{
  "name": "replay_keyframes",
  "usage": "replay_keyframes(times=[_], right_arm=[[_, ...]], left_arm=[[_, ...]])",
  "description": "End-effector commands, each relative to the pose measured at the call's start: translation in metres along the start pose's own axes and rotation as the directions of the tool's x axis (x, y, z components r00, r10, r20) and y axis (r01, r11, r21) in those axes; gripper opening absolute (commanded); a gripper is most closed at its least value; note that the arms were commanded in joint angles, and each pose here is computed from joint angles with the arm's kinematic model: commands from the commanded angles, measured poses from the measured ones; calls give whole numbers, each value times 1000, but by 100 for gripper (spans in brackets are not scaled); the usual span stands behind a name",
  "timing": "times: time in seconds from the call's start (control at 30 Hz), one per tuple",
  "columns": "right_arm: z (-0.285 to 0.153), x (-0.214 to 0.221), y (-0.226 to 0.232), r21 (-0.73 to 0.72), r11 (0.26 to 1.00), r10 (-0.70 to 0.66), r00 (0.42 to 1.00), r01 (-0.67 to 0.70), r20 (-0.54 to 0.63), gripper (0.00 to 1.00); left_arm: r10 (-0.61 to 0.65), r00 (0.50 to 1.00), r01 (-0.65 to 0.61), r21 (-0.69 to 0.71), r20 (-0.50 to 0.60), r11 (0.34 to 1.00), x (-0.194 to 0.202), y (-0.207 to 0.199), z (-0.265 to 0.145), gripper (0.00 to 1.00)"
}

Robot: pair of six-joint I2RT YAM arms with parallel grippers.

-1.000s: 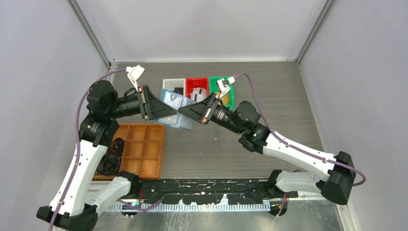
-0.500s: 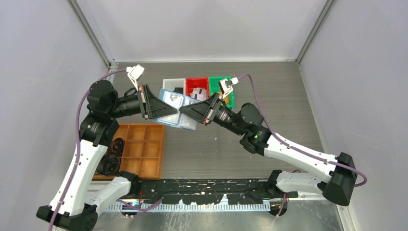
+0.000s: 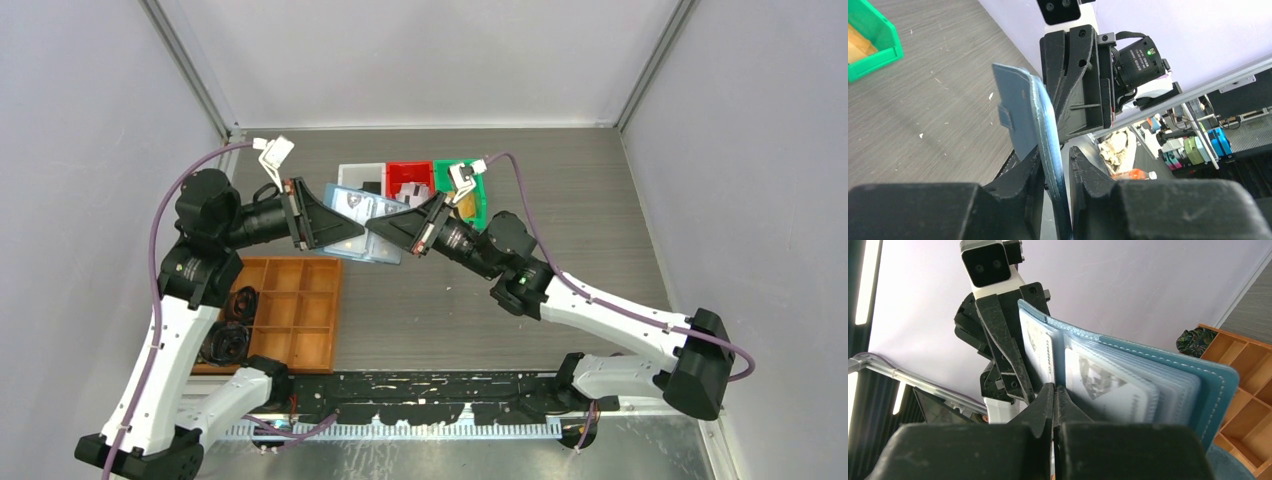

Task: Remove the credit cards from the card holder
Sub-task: Remove the credit card from the card holder.

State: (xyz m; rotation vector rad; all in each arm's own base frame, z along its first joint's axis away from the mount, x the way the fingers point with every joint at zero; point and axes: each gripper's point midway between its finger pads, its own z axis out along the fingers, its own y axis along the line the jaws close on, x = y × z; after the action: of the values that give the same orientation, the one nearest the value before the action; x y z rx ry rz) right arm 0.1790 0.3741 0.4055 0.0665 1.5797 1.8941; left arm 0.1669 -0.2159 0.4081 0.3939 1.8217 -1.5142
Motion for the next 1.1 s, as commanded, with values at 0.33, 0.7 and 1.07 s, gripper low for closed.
replay_keyframes(times=[0.33,0.7,1.07], right_arm=[[-30,5,4,-67,993,-91,992,97,82,1],[-44,0,-5,-23,996,-85,989,89,122,1],[-22,4,29,-144,988,-49,996,59,75,35]], left_arm=[[-88,995,93,173,-38,981,-8,-41,4,23],[-63,998,64,153,-13,986,-11,-43,2,16],[-37,999,35,121,7,992,-13,-36,4,0]])
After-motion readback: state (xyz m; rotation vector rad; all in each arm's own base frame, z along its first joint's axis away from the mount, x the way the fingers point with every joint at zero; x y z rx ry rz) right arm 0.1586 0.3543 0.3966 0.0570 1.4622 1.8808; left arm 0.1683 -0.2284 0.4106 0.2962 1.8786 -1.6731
